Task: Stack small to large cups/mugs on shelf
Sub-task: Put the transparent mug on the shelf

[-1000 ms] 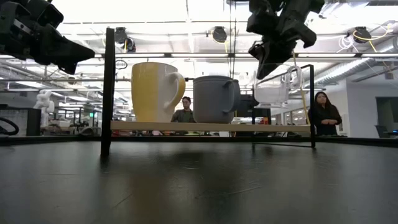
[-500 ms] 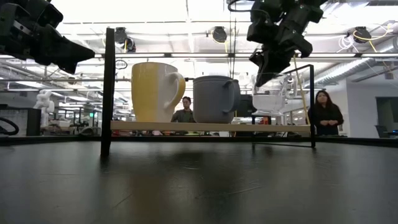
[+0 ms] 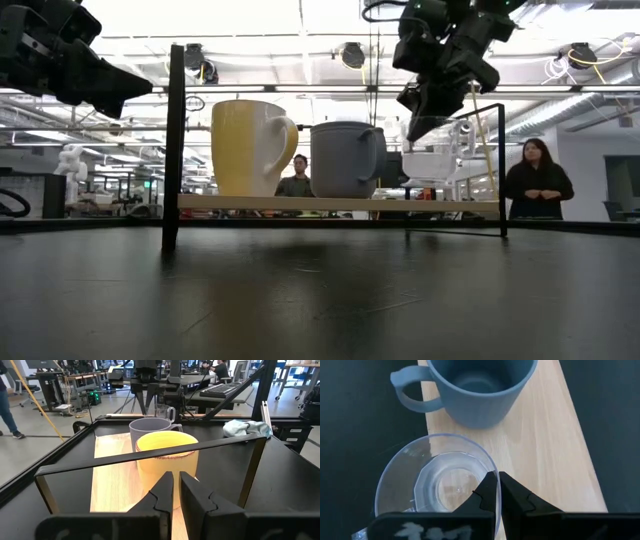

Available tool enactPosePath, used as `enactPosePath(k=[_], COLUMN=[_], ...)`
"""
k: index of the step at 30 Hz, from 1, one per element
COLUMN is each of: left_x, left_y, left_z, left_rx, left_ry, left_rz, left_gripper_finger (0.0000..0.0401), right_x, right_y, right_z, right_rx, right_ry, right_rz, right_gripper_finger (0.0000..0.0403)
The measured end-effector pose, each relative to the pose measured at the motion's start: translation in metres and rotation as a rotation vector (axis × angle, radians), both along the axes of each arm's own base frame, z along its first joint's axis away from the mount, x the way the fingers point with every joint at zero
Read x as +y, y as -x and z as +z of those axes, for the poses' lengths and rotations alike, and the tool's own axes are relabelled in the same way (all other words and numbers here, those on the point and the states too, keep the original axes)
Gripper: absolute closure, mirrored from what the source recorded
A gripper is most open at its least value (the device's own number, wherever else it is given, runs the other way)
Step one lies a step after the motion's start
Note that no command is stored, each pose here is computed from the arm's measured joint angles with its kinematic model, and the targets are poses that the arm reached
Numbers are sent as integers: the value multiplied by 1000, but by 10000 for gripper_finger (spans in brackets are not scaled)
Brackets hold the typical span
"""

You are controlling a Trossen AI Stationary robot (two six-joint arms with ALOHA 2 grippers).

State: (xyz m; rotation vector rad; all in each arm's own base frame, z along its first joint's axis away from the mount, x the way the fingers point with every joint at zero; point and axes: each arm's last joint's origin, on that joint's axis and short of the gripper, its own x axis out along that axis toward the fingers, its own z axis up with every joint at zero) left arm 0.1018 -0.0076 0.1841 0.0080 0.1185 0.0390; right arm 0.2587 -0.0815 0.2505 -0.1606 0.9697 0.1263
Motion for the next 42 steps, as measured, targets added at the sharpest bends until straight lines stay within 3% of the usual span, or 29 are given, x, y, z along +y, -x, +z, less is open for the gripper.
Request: enactPosePath(k=[18, 42], left_x=[0, 0], left_y=[0, 0], left_z=[-1, 0], left_rx=[6, 6], left_ry=[-7, -24], left_rz=[-1, -2], left_gripper_finger=[368, 368], right_x=[-17, -23], right_y=[-8, -8], right_z=[-18, -17], right_rx=[41, 21], right_ry=[-8, -5], right_rz=[-35, -66], right_gripper_finger=[403, 398])
